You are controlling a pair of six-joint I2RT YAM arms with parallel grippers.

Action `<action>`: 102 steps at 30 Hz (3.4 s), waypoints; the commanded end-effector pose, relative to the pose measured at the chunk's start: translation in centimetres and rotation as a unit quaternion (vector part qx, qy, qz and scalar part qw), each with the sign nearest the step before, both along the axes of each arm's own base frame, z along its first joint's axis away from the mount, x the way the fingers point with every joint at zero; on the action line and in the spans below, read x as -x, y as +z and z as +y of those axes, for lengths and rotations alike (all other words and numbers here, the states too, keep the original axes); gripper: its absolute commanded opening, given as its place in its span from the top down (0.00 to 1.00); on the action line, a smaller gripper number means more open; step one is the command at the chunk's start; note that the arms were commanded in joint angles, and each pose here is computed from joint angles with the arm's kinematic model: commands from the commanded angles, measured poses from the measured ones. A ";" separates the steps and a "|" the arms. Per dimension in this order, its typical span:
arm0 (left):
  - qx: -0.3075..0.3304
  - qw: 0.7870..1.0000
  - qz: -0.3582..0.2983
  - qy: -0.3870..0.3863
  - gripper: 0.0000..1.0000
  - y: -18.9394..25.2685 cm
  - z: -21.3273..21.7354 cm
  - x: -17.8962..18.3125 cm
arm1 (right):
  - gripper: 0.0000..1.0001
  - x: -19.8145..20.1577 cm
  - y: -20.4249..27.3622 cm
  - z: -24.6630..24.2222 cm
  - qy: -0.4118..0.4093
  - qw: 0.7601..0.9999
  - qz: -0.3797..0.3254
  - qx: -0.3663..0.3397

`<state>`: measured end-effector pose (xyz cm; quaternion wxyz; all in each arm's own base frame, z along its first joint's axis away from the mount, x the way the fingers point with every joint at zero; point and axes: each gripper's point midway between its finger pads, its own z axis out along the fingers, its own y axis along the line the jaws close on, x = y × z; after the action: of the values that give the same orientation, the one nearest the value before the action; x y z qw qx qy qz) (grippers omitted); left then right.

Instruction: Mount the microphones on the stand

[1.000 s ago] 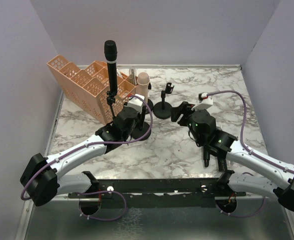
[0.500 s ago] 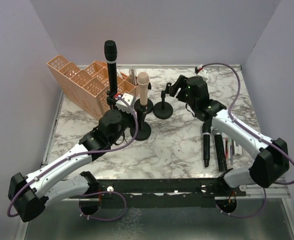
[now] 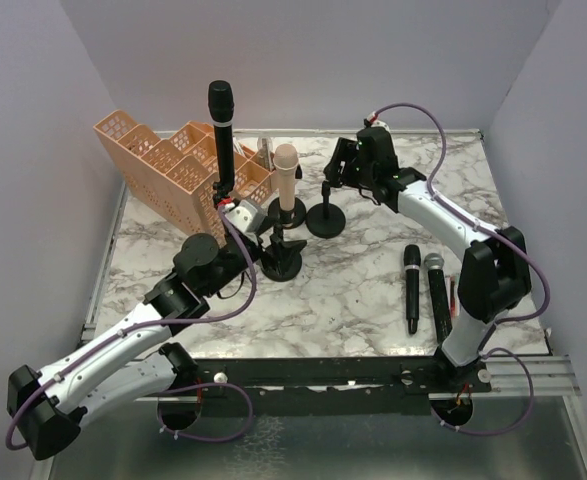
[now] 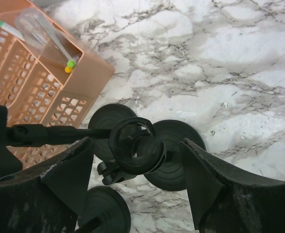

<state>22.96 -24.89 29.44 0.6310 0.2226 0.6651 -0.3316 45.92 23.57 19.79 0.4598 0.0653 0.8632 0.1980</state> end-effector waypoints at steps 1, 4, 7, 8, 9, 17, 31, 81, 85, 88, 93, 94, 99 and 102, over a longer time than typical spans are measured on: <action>0.023 0.996 -0.006 -0.084 0.15 0.4 -2.4 1.8 | 0.28 0.5 -1.7 0.3 0.028 0.999 0.032 0.025; 0.025 0.995 0.007 -0.095 0.16 -0.2 -3.2 1.7 | 0.39 0.4 -1.3 0.4 0.039 0.999 0.015 0.026; 0.024 0.994 0.020 -0.104 0.16 -0.7 -3.8 1.6 | 0.53 0.4 -0.6 0.5 0.050 0.998 -0.002 0.028; 0.023 0.994 0.022 -0.108 0.17 -0.8 -4.0 1.6 | 0.57 0.5 -0.5 0.4 0.051 0.998 -0.002 0.031; 0.022 0.994 0.023 -0.109 0.19 -0.9 -4.1 1.6 | 0.61 0.6 -0.4 0.3 0.050 0.998 -0.002 0.032; 0.022 0.993 0.033 -0.115 0.21 -1.4 -4.8 1.3 | 0.74 3.1 0.0 -0.6 0.052 0.998 0.005 0.020; 0.021 0.990 0.070 -0.123 0.25 -2.7 -6.6 0.9 | 0.75 11.3 0.5 -2.5 0.037 0.995 0.070 -0.057; -0.026 0.993 0.054 -0.099 0.24 1.7 -11.1 -1.9 | 0.29 20.6 -15.0 -18.3 -0.229 0.938 0.207 0.160; -0.038 0.992 0.070 -0.103 0.24 0.0 -12.0 -2.0 | 0.30 21.0 -16.4 -17.7 -0.212 0.939 0.232 0.138; -0.048 0.991 0.079 -0.100 0.24 -1.1 -12.6 -2.3 | 0.33 21.2 -17.2 -17.2 -0.193 0.942 0.247 0.121; -0.069 0.989 0.085 -0.094 0.24 -2.6 -13.7 -3.1 | 0.39 21.4 -18.3 -16.3 -0.163 0.945 0.265 0.100; -0.076 0.989 0.084 -0.093 0.24 -2.8 -13.9 -3.3 | 0.41 21.4 -18.4 -16.1 -0.157 0.946 0.266 0.098; -0.121 0.986 0.099 -0.063 0.24 -4.9 -14.4 -5.0 | 0.55 21.0 -18.6 -16.1 -0.144 0.947 0.266 0.107; -0.155 0.981 0.109 -0.039 0.24 -6.4 -14.0 -5.9 | 0.68 20.4 -18.0 -16.3 -0.143 0.950 0.253 0.114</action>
<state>27.47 -39.71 24.80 0.5053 0.3033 0.7354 -0.3344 25.01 6.75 1.76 0.2533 0.1980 0.9469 -0.0063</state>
